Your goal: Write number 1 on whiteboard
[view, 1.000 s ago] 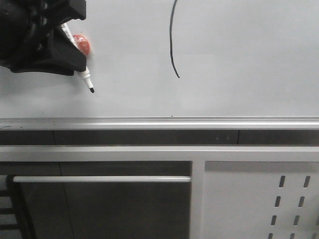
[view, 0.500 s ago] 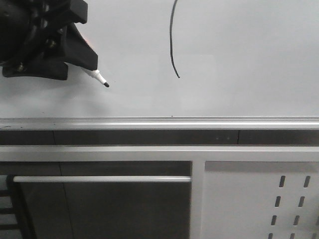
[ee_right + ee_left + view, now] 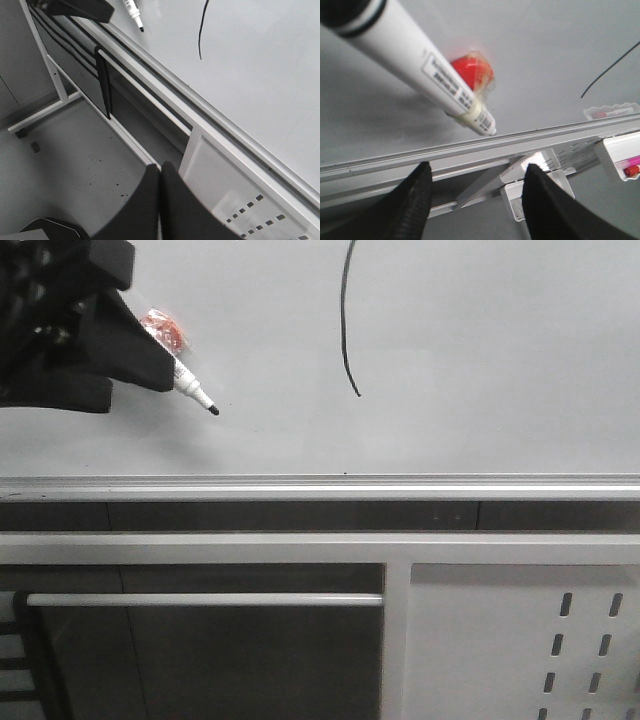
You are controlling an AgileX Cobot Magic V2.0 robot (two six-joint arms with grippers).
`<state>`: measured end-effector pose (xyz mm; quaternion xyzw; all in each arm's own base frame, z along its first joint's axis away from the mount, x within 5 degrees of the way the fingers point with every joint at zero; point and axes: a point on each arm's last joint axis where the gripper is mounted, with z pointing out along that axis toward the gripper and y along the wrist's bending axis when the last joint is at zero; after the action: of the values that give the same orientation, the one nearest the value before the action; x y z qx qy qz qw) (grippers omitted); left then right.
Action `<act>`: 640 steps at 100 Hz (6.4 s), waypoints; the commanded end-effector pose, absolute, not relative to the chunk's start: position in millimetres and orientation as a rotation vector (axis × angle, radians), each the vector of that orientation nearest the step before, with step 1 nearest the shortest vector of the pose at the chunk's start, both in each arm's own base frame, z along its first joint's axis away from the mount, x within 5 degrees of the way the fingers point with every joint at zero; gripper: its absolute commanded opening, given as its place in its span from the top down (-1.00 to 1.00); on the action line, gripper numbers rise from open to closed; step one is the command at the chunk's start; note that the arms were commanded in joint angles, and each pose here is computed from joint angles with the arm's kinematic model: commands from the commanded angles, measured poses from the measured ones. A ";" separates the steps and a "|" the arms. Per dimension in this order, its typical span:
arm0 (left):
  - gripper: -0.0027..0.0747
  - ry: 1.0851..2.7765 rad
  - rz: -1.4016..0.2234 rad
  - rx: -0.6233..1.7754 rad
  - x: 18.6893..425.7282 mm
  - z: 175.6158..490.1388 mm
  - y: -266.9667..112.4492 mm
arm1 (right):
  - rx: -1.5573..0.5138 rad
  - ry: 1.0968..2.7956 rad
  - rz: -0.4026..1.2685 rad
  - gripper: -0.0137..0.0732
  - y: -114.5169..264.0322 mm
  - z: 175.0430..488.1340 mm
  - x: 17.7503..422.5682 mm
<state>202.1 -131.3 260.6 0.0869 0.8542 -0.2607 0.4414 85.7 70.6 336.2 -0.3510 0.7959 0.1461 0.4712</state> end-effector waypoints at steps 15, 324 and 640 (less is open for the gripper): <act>0.08 1.980 -0.743 0.279 164.6 288.9 -115.8 | -0.817 1.860 0.356 0.87 70.8 349.8 88.5; 0.98 1.480 -0.551 0.269 53.7 240.0 -29.8 | 0.073 1.444 -0.022 0.83 -2.4 242.6 47.0; 0.98 1.685 -0.016 -0.225 57.7 202.6 9.7 | -0.027 1.810 -0.043 0.83 -0.1 172.9 53.8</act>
<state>56.6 12.2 198.6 -0.1073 0.7618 0.0059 0.6389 53.3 -0.2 179.3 -0.0126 0.7896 -0.0200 0.6132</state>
